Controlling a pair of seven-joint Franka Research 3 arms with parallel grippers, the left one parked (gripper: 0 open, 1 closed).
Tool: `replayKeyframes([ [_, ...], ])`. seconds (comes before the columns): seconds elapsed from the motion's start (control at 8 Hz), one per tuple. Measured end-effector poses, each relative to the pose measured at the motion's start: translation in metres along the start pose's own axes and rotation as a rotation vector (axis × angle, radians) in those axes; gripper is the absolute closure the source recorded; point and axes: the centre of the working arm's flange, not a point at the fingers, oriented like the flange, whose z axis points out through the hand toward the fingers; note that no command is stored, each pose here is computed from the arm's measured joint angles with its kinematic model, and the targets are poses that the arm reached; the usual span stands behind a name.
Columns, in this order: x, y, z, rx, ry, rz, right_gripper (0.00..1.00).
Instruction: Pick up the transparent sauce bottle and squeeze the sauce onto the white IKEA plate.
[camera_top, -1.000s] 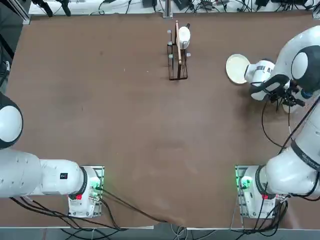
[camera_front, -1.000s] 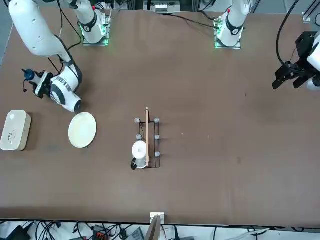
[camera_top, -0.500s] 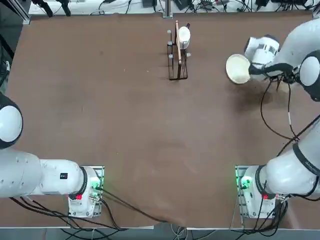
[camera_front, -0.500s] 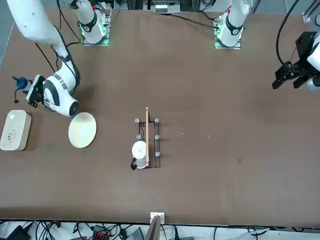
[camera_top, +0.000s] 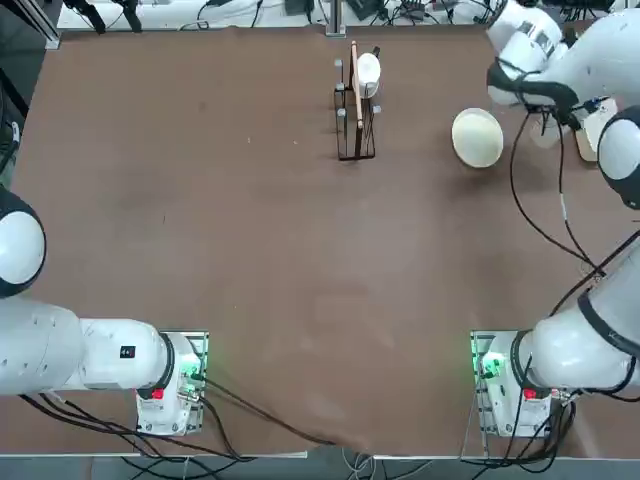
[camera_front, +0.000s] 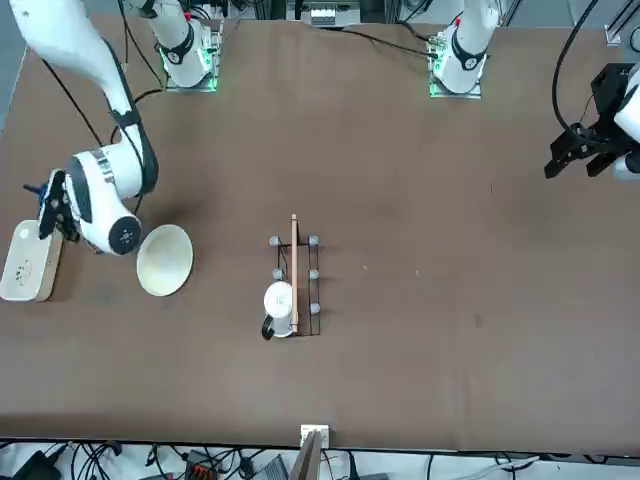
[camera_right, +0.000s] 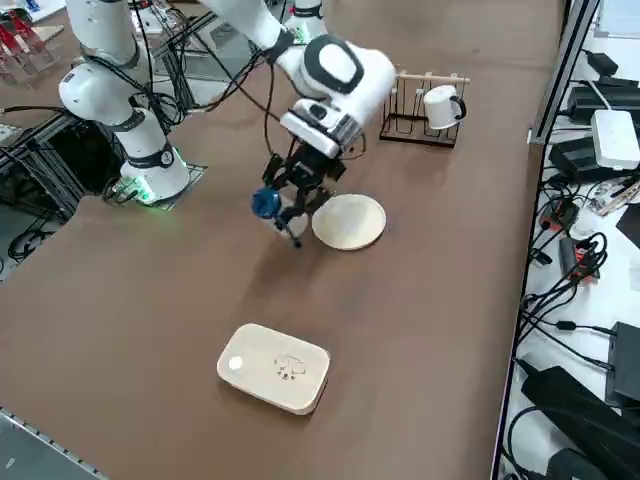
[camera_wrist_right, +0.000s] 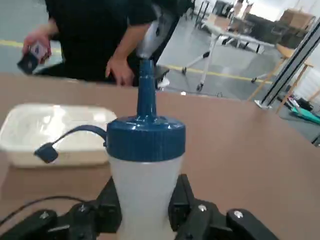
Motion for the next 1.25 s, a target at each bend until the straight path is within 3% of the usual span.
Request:
replayKeyframes([
  [0.38, -0.025, -0.001, -0.059, 0.025, -0.175, -0.140, 0.53],
  [0.75, -0.054, 0.003, -0.117, 0.093, -0.293, -0.306, 0.53],
  [1.0, -0.079, 0.007, -0.140, 0.124, -0.392, -0.415, 0.53],
  [1.25, -0.091, 0.008, -0.153, 0.160, -0.536, -0.491, 0.56],
])
